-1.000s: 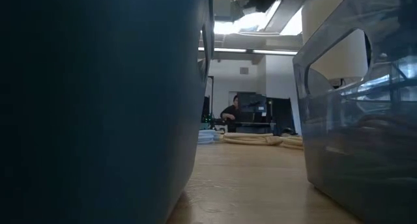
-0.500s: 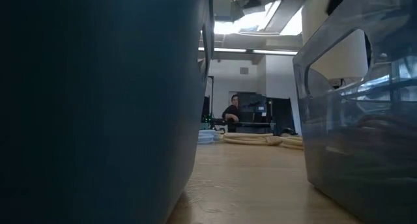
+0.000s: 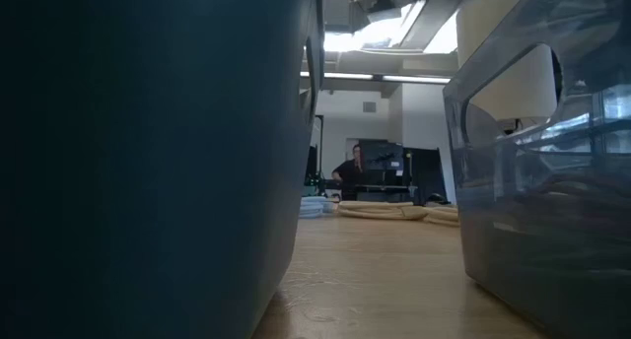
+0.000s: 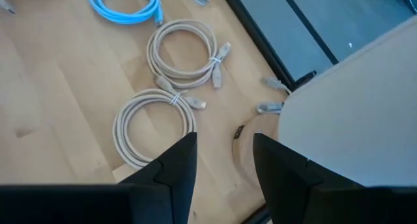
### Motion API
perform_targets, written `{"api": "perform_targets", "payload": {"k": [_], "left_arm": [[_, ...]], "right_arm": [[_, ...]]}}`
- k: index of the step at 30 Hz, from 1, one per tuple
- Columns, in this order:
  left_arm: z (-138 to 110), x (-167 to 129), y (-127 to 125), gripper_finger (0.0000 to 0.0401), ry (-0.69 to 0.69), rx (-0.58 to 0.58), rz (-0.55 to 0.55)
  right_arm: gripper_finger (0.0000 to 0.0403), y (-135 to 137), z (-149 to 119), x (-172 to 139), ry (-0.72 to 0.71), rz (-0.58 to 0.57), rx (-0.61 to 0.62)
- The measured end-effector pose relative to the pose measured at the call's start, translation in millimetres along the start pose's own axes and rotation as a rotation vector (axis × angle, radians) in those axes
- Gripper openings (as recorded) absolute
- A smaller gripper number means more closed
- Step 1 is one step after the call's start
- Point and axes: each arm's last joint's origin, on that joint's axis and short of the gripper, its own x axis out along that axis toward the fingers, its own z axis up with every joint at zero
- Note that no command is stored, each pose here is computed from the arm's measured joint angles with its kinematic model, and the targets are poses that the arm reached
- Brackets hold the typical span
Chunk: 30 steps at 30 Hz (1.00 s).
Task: Pick & Place USB Port
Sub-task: Put the white charger cable into the black bin
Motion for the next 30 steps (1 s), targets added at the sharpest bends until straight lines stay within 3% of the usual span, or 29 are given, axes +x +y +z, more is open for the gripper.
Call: {"api": "perform_targets", "payload": {"k": [8, 13, 16, 24, 30], "left_arm": [[4.7, 20.8, 2.1, 0.0122, 0.020, -0.122, 0.038], [6.5, 34.1, -0.9, 0.0169, 0.109, -0.224, 0.032], [7.7, 43.9, -3.0, 0.0179, 0.134, -0.253, -0.005], [9.3, 59.2, 5.6, 0.0182, 0.199, -0.273, 0.063], [8.2, 71.6, 9.2, 0.0182, 0.219, -0.285, 0.037]], "right_arm": [[0.0153, 1.7, 2.8, 0.3, -0.025, 0.005, -0.044], [0.0153, 1.5, 2.3, 0.2, -0.018, 0.008, -0.065], [0.0153, 1.3, 2.0, 0.1, -0.015, 0.008, -0.079], [0.0153, -3.8, -1.4, -3.8, -0.028, 0.015, -0.112], [0.0153, -9.2, -4.8, -8.1, -0.047, 0.025, -0.097]]}}
